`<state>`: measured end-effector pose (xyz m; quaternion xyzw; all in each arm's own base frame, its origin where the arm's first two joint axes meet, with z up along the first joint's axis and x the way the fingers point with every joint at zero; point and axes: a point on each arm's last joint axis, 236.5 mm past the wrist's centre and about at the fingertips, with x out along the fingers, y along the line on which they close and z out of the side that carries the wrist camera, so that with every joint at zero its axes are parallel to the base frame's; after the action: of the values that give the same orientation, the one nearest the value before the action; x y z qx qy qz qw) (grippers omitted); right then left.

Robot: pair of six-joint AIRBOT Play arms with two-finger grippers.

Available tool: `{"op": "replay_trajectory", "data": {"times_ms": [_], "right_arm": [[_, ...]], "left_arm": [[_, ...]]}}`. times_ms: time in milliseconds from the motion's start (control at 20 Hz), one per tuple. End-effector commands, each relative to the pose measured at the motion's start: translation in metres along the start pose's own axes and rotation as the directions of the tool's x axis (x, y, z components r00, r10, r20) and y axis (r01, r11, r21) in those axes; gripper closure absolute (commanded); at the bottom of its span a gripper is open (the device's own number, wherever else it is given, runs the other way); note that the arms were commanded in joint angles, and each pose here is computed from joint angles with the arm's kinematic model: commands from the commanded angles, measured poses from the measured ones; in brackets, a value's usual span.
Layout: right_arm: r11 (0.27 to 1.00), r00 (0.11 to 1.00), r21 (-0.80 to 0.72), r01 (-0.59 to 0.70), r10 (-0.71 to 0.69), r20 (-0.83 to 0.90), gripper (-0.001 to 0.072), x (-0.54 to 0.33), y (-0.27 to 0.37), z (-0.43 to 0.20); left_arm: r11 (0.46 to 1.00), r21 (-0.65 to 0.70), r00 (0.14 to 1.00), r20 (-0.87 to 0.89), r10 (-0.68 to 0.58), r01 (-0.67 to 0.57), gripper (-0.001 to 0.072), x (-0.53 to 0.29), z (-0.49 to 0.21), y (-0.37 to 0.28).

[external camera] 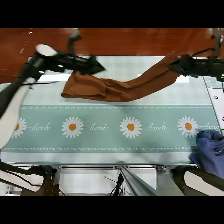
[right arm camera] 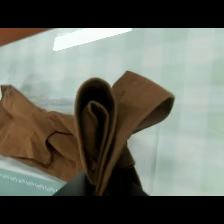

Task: Fold the shirts.

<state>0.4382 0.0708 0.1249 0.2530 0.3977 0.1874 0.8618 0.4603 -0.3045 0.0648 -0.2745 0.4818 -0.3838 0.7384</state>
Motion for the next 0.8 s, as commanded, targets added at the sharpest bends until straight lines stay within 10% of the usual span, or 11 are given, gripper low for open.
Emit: {"op": "replay_trajectory", "data": {"times_ms": [0, 550, 750], "right_arm": [[0.994, 0.997, -0.073, 0.077, -0.078, -0.017, 0.0690, -0.042, 0.028, -0.019], [0.964, 0.975, -0.149, 0.219, -0.212, 0.063, 0.0690, -0.135, 0.058, -0.049], [0.943, 0.960, -0.181, 0.279, -0.273, 0.060, 0.0690, -0.138, 0.044, -0.050]], "left_arm": [[0.999, 0.025, 0.997, -0.066, -0.045, 0.047, 0.0677, 0.071, -0.048, -0.050], [0.997, -0.068, 0.927, -0.372, -0.046, 0.022, 0.0678, 0.189, -0.224, -0.089], [0.998, -0.042, 0.955, -0.291, -0.051, 0.041, 0.0680, 0.173, -0.183, -0.091]]}}
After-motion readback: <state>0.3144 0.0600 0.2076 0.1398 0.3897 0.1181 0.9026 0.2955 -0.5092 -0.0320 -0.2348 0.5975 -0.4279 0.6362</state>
